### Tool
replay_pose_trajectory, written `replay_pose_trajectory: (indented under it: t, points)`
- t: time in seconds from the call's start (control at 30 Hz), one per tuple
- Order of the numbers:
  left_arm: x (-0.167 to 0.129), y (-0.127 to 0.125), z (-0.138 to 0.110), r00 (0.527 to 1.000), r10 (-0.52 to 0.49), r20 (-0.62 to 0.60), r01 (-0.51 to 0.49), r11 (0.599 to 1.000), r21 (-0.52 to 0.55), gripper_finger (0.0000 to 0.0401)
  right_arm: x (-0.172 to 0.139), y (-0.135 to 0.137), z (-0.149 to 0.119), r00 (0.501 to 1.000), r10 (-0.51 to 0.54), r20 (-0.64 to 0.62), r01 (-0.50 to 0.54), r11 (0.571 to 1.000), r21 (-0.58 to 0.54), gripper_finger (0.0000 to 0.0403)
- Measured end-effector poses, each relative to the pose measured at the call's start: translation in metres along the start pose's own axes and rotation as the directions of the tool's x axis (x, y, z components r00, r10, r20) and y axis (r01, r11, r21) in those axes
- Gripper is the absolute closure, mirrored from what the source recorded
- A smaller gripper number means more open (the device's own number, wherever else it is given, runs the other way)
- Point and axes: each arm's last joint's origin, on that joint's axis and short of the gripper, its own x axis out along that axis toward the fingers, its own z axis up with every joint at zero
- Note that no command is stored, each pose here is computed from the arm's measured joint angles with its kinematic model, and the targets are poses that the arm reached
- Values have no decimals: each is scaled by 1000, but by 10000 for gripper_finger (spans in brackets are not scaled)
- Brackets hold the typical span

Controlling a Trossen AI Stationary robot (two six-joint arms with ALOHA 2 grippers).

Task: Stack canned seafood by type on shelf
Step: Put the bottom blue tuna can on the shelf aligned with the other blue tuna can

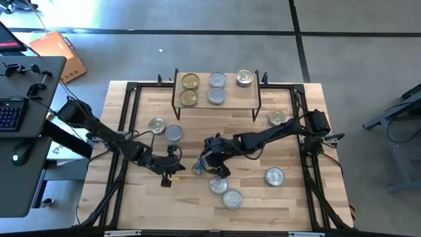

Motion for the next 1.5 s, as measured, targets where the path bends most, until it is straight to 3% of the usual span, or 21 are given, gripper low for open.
replay_pose_trajectory:
  t: [0.13, 0.23, 0.4, 0.57, 0.73, 0.93, 1.2, 1.27, 1.4, 1.5]
  points:
    - [3, 1, 7, 995, -88, 53, 87, 996, 6, 401, -1, -6, -1, 1000, -26, 8, 26, 997, -75, 66]
    - [10, 4, 9, 993, -91, 73, 90, 996, 20, 401, -1, -16, -4, 999, -48, 20, 50, 994, -101, 66]
    - [25, 12, 6, 996, -62, 59, 61, 998, 20, 401, 9, -24, -17, 997, 66, 42, -61, 992, -111, 66]
    - [32, 21, 3, 999, 10, 33, -10, 1000, 15, 401, 10, -20, -16, 995, 81, 52, -74, 991, -111, 69]
    - [31, 26, 3, 993, 110, 45, -112, 992, 50, 401, 12, -11, -11, 995, 90, 52, -84, 990, -117, 97]
    - [31, 26, 0, 992, 123, 15, -124, 990, 61, 401, 13, -7, -12, 1000, -6, -11, 6, 1000, 13, 136]
    - [31, 27, -3, 988, 152, -19, -150, 987, 57, 401, 13, -5, -13, 999, -4, -39, 9, 992, 124, 222]
    - [30, 27, -4, 986, 166, -20, -165, 985, 57, 401, 10, -5, -12, 999, -14, -50, 21, 990, 141, 222]
    - [29, 24, -6, 984, 175, -31, -173, 983, 66, 401, -14, -6, -2, 991, -90, -96, 105, 981, 163, 222]
    - [29, 21, -6, 983, 180, -27, -178, 982, 63, 401, -50, -1, 12, 966, -201, -164, 225, 964, 144, 222]
